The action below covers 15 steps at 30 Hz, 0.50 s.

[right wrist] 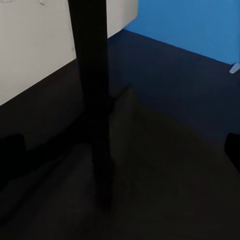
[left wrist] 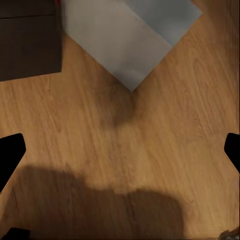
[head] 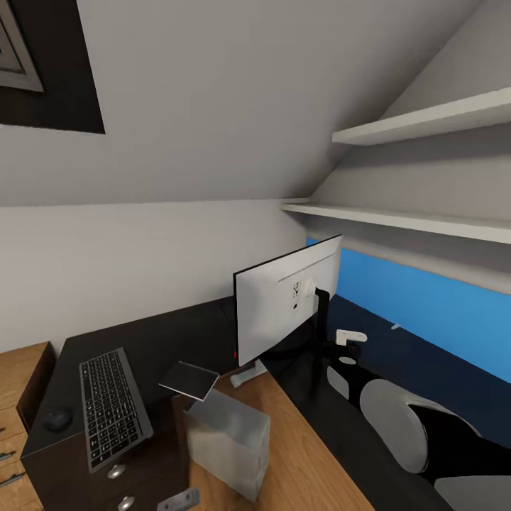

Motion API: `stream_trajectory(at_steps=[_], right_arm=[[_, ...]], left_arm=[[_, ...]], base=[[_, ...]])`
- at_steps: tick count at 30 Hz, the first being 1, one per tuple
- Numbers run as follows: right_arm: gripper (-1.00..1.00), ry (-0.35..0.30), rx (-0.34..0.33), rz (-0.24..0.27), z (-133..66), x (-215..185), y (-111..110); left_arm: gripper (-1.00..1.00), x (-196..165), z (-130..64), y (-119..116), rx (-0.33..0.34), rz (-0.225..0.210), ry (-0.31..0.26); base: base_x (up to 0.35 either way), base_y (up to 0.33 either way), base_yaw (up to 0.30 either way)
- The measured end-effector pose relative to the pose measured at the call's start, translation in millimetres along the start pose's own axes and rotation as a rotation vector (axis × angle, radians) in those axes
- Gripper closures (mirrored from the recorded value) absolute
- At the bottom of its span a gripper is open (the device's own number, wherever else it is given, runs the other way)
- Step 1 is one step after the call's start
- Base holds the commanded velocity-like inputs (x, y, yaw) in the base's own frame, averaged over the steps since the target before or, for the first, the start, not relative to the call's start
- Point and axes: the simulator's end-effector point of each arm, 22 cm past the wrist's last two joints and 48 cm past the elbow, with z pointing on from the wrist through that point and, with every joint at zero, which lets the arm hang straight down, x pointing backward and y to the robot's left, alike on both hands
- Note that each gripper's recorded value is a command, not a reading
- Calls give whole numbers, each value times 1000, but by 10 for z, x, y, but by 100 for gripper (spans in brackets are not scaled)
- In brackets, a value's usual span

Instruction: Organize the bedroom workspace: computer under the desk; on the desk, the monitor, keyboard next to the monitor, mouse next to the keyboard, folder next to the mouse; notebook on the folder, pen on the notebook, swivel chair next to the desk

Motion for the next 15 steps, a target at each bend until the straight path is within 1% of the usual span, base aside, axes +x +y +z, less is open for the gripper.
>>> stream_trajectory(at_steps=[4,15], right_arm=[[-100,0,0,0,0,-1,0],[-100,-29,-6,10,50,119,1]], left_arm=[[-100,49,-52,-10,8,-2,4],[-100,174,54,27,12,-5,10]], base=[[0,0,0],[0,0,0]])
